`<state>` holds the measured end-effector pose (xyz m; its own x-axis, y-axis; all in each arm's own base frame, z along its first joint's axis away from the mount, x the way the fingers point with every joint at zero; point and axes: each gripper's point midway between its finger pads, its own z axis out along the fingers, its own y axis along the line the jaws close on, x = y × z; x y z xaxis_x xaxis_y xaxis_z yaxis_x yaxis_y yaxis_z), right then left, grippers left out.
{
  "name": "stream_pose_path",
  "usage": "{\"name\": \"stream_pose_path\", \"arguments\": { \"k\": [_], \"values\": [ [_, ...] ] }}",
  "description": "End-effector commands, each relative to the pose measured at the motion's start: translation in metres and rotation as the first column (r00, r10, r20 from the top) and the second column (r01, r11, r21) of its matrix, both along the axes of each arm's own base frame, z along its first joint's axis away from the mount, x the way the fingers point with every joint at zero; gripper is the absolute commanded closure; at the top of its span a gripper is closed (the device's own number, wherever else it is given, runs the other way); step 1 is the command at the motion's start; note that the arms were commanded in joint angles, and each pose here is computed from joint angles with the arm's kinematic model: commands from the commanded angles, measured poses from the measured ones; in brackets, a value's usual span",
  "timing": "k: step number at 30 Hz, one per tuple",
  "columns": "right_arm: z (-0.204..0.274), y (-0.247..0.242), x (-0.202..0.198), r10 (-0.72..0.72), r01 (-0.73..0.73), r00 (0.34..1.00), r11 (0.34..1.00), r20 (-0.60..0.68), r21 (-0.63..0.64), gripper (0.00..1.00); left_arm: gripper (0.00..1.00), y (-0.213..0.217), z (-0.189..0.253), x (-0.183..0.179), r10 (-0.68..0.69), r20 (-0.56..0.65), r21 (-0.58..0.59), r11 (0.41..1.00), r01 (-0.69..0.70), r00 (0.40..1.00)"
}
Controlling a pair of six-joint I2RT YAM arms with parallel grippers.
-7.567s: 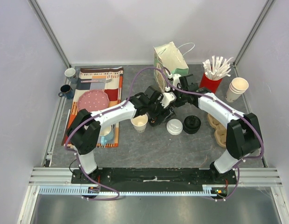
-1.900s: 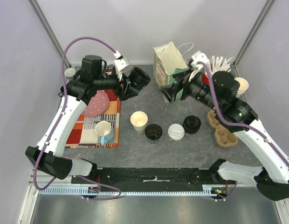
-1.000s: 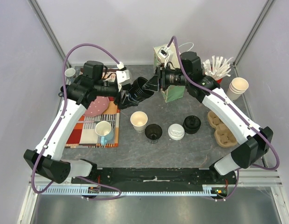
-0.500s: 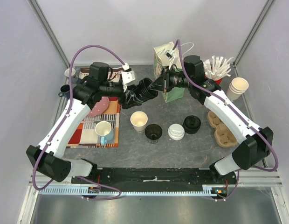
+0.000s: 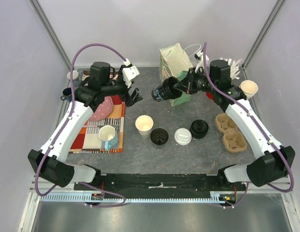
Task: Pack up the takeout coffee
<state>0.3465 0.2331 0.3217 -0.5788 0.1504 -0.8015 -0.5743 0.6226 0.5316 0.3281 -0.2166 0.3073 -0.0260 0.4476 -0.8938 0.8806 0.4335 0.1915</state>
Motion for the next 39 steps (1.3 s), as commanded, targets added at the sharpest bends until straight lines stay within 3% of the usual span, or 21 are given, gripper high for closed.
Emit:
{"name": "stream_pose_path", "arguments": {
  "k": [1,3,7,12,16,21,39],
  "values": [
    [-0.013,-0.049,-0.001,-0.137,0.148,0.989,0.959,0.060,-0.242,1.00,0.05,0.011,0.011,0.014,0.100,0.047,0.000,0.995,-0.100,0.994],
    [-0.026,-0.065,-0.004,-0.140,0.156,0.988,0.920,0.070,-0.358,1.00,0.05,0.015,0.012,0.014,0.116,0.057,0.012,0.993,-0.116,0.992],
    [-0.058,-0.121,-0.005,-0.319,0.301,0.945,0.767,0.070,-0.567,1.00,0.05,0.022,0.015,0.018,0.155,0.079,0.031,0.987,-0.158,0.985],
    [-0.093,-0.155,0.019,-0.440,0.371,0.896,0.676,0.056,-0.637,1.00,0.05,0.025,0.013,0.023,0.188,0.075,0.031,0.981,-0.190,0.979],
    [-0.129,-0.154,0.037,-0.447,0.338,0.894,0.702,-0.019,-0.627,1.00,0.05,0.025,0.013,0.019,0.183,0.072,0.028,0.982,-0.185,0.980],
    [-0.155,-0.166,0.056,-0.496,0.359,0.868,0.667,-0.028,-0.653,1.00,0.06,0.031,0.012,0.017,0.193,0.086,0.049,0.979,-0.198,0.977],
    [-0.200,-0.217,0.078,-0.609,0.403,0.789,0.619,-0.088,-0.674,1.00,0.06,0.030,0.012,0.015,0.181,0.087,0.055,0.981,-0.187,0.980]
  ]
}}
